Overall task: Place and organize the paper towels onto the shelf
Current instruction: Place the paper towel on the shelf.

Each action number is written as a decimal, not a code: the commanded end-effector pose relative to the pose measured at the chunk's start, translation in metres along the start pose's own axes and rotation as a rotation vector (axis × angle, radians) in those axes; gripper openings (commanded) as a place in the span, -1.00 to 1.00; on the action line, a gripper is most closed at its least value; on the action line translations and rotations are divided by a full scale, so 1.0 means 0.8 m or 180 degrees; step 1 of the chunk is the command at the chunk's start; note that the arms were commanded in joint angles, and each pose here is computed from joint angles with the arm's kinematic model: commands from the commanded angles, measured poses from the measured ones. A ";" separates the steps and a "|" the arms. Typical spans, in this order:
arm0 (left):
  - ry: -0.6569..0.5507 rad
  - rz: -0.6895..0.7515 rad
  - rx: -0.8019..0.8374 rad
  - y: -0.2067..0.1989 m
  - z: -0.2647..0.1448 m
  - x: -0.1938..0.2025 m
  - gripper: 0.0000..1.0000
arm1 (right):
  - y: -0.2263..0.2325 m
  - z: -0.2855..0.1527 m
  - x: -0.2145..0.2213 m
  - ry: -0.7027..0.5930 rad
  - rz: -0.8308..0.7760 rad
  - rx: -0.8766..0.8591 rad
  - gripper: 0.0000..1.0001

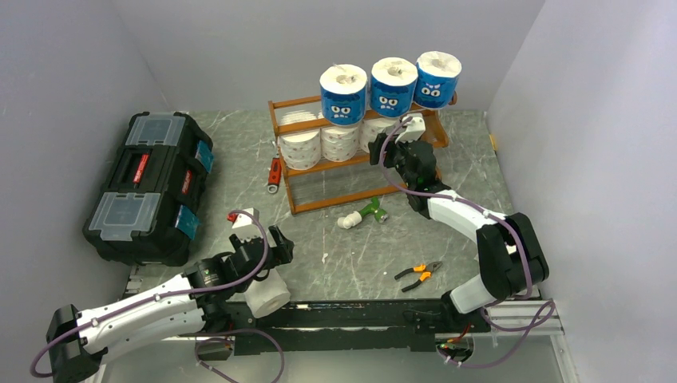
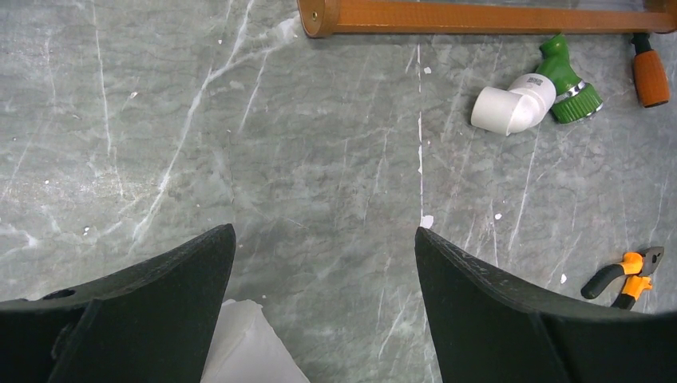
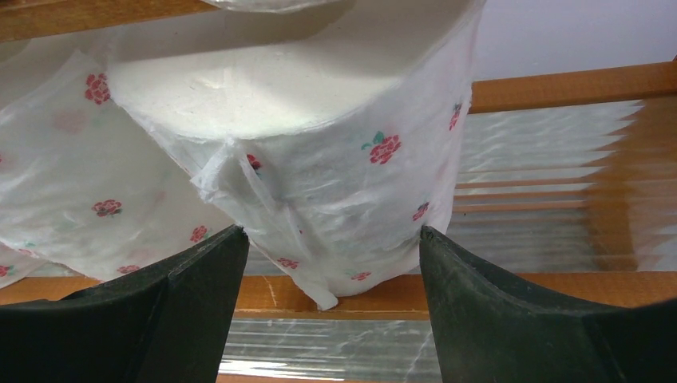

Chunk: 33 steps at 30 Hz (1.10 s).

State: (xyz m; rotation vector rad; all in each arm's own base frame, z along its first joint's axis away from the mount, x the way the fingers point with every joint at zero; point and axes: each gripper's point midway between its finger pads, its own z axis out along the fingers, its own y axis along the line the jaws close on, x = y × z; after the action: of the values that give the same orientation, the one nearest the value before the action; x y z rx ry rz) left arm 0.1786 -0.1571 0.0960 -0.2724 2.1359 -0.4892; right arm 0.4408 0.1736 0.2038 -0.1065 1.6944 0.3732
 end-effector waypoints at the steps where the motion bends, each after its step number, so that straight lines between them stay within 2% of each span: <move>1: 0.0096 0.0006 -0.0052 0.005 -0.001 0.009 0.79 | 0.002 0.006 -0.032 -0.0220 0.0038 -0.0014 0.60; 15: 0.0086 0.0024 -0.0031 0.003 -0.001 0.006 0.79 | 0.006 -0.008 -0.046 -0.0251 0.0015 -0.0046 0.74; 33: 0.0055 0.0033 0.0018 -0.002 -0.005 0.000 0.79 | 0.035 -0.084 -0.091 -0.0346 0.0347 -0.0291 0.87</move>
State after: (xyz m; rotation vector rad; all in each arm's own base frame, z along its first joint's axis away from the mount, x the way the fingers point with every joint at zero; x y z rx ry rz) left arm 0.1788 -0.1569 0.0958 -0.2642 2.1357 -0.4839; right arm 0.4012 0.1669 0.2702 -0.0852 1.5900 0.4589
